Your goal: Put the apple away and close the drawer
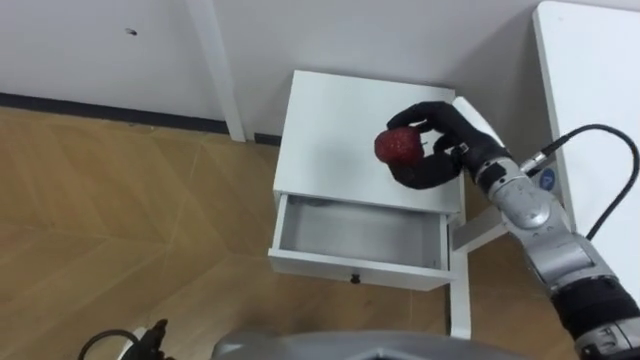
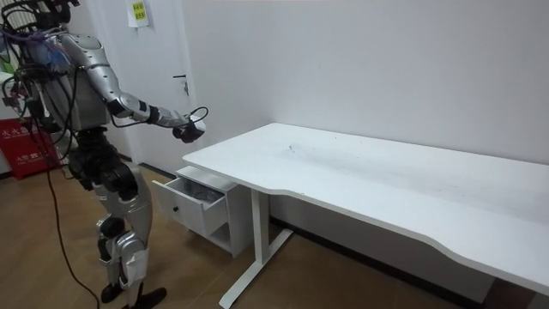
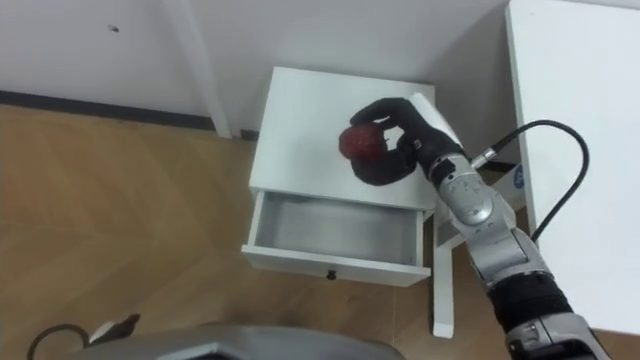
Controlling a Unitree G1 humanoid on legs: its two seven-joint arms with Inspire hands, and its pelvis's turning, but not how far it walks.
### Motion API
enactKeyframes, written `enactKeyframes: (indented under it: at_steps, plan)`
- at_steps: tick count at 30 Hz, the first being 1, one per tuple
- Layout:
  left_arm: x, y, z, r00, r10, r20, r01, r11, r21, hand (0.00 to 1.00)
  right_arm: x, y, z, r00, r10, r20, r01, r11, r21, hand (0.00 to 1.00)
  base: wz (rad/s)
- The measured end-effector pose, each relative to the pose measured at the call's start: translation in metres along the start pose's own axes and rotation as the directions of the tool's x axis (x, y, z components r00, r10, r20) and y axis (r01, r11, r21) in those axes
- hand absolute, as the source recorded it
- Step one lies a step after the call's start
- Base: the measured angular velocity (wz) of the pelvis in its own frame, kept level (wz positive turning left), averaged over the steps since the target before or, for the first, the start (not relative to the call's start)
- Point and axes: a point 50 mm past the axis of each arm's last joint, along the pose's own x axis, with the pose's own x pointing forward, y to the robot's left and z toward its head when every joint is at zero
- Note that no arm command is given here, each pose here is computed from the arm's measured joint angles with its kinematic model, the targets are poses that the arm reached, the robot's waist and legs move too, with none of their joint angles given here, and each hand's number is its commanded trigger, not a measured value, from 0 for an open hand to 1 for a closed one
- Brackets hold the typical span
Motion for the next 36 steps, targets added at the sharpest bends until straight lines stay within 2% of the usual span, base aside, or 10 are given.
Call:
enactKeyframes:
  at_steps: [14, 15, 16, 17, 36]
  plan:
    - [0.001, 0.001, 0.004, 1.0, -0.013, 0.009, 0.013, 1.0, 0.0, 0.0, -0.007, 0.029, -0.017, 0.992, 0.098, -0.081, -0.097, 0.995, 0.012, 1.0, 0.01]
    - [0.001, 0.001, 0.004, 1.0, -0.015, 0.009, 0.015, 1.0, 0.0, 0.0, -0.008, 0.031, -0.018, 0.99, 0.111, -0.089, -0.111, 0.994, 0.004, 0.97, 0.0]
    - [0.001, 0.001, 0.005, 1.0, -0.015, 0.011, 0.015, 1.0, 0.0, 0.0, -0.008, 0.034, -0.019, 0.988, 0.123, -0.094, -0.124, 0.992, -0.004, 0.51, 0.0]
    - [0.001, 0.001, 0.005, 1.0, -0.015, 0.012, 0.015, 1.0, 0.0, 0.0, -0.008, 0.035, -0.019, 0.987, 0.126, -0.097, -0.127, 0.992, -0.006, 0.0, 0.0]
    - [0.003, -0.003, 0.009, 1.0, -0.023, 0.016, 0.023, 1.0, -0.001, 0.0, -0.01, 0.052, -0.033, 0.971, 0.164, -0.171, -0.175, 0.983, -0.05, 0.0, 0.0]
